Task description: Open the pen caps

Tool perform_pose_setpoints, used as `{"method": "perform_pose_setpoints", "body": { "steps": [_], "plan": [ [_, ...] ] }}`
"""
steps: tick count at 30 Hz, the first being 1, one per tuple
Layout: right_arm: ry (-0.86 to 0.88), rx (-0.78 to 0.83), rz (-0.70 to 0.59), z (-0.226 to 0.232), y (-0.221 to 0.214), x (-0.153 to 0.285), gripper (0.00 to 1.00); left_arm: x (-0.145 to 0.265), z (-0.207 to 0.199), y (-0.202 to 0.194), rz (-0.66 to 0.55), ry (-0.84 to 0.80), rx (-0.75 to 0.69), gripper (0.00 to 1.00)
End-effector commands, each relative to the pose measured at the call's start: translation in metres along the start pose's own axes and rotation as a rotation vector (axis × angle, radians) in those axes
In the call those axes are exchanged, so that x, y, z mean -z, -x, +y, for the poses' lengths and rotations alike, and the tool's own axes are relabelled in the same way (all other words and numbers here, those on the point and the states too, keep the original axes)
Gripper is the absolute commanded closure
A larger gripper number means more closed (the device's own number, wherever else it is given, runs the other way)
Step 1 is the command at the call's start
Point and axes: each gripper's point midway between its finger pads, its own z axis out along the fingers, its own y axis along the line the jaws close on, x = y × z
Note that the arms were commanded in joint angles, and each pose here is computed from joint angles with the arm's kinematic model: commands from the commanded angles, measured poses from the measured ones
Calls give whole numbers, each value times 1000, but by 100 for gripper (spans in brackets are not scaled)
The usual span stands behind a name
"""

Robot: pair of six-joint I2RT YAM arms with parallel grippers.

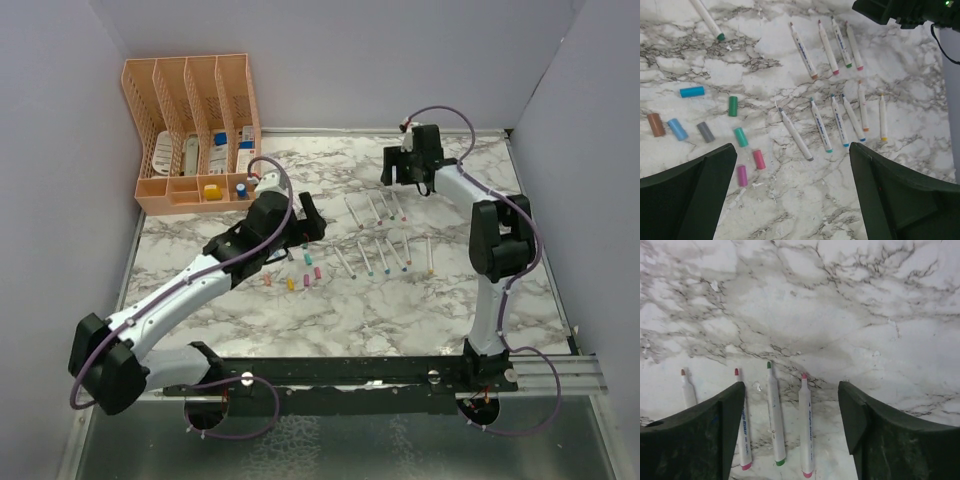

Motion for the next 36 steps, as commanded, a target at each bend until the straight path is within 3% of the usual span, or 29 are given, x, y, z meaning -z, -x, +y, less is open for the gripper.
{"method": "perform_pose_setpoints", "body": {
  "steps": [1, 2, 5, 10, 16, 22, 36],
  "plan": [
    [105, 62, -98, 31, 57, 32, 17, 26, 11, 26, -142, 12, 29, 1],
    [112, 87, -91, 41, 60, 31, 9, 32, 12, 31, -173, 6, 46, 1],
    [137, 168, -67, 79, 59, 24, 0, 50, 19, 40, -254, -13, 89, 1],
    [211, 244, -82, 147, 59, 14, 1, 73, 32, 51, -334, 1, 138, 2],
    [274, 316, -102, 218, 51, -4, 1, 84, 48, 46, -341, 48, 143, 2],
    [304, 358, -90, 260, 30, -27, 9, 90, 59, 39, -343, 68, 163, 2],
    [327, 395, -47, 295, -11, -59, 34, 108, 80, 38, -379, 123, 170, 2]
  ]
}}
